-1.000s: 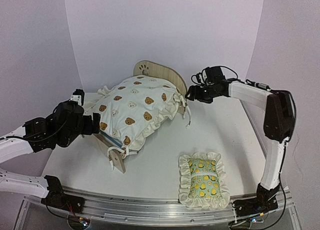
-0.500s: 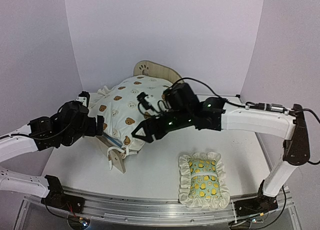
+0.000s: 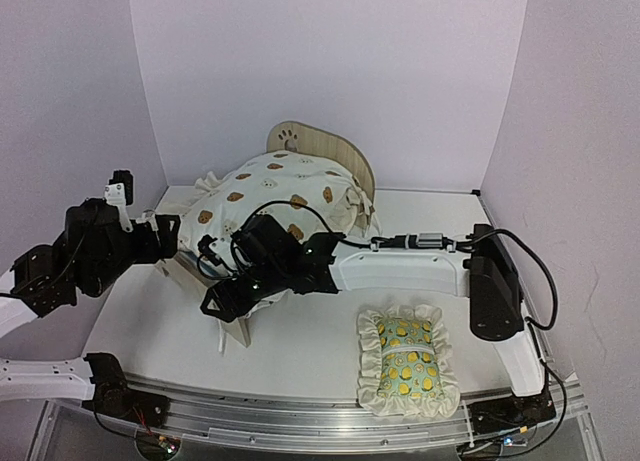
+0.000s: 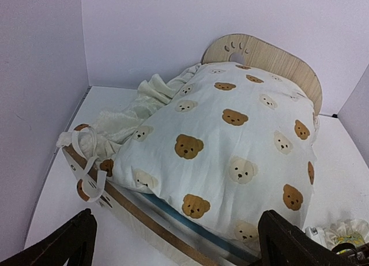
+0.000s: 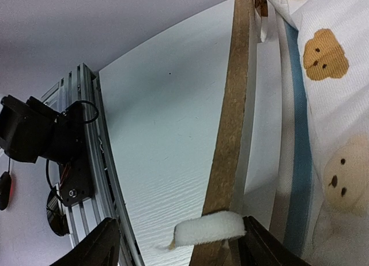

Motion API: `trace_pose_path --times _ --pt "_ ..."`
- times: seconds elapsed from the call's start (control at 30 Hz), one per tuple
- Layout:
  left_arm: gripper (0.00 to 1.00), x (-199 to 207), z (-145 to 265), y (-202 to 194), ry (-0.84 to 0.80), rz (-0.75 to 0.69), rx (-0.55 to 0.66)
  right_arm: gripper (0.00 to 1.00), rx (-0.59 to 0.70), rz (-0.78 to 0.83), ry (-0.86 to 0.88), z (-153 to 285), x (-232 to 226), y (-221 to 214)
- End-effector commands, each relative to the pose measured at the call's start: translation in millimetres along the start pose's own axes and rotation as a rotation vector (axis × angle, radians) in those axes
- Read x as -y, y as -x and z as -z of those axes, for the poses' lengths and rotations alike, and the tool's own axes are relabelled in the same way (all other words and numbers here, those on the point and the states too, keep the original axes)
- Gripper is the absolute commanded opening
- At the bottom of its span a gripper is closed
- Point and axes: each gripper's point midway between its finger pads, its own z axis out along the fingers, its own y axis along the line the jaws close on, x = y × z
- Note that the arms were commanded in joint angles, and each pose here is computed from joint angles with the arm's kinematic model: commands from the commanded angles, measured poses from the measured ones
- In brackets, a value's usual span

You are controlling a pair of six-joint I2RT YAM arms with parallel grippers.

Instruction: Set up the pet bed

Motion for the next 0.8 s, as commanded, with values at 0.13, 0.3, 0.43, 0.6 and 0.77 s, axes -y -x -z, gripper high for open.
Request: trace_pose_path --times 0.13,0.3,0.43,0.6,0.77 --pt "0.99 4.8 -8.0 -3.9 0.006 -0.012 -0.006 0.31 -0.023 0.091 -0.081 -2.4 -2.4 -11.9" --pt "0.99 6.3 -9.2 -3.1 0.003 -0.012 0.0 0.01 -0.04 0.139 -0.165 22.1 2.5 -27.4" --pt "0.99 9.1 -15.2 -8.2 0.016 -0.03 -0.022 0.0 -0.076 0.186 -0.298 50.6 28.1 -52.2" --pt "0.99 19.7 -22.4 -13.5 0.002 -0.039 -0.063 0.0 -0.115 0.24 -0.464 115.3 72.6 -89.3" --pt "0.99 38.0 -31.2 -13.8 -0.045 -0.051 -0.077 0.0 -0.093 0.009 -0.567 191.1 144.4 -135.3"
